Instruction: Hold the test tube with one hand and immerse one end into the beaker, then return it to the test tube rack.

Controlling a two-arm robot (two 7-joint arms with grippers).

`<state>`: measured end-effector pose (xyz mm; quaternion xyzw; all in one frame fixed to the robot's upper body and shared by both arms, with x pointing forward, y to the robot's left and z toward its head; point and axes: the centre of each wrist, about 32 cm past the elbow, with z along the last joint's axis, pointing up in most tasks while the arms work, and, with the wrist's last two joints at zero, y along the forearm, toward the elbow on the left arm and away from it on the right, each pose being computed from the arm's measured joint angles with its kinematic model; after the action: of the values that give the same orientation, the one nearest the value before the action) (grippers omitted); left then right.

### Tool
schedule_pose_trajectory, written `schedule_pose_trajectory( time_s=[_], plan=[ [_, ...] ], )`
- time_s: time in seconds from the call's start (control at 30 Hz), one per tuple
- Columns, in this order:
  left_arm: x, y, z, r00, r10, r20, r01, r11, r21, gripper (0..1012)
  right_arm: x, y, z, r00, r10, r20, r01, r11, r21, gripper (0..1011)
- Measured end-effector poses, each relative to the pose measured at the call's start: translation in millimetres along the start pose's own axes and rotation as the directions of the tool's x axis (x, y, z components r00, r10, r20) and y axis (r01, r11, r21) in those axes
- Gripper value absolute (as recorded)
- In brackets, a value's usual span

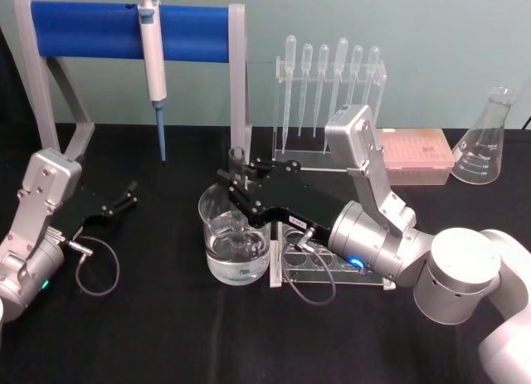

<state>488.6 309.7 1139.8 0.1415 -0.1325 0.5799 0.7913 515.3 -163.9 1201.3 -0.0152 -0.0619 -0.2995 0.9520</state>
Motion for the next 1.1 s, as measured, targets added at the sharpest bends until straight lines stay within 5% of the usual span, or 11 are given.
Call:
schedule_pose_trajectory(
  time_s=[1.1],
  plan=[
    [0.0,0.0,0.0,1.0,0.0,0.0,0.0,1.0,0.0,1000,0.0,0.0,0.0,1.0,0.0,0.0,0.0,1.0,0.0,226]
  ],
)
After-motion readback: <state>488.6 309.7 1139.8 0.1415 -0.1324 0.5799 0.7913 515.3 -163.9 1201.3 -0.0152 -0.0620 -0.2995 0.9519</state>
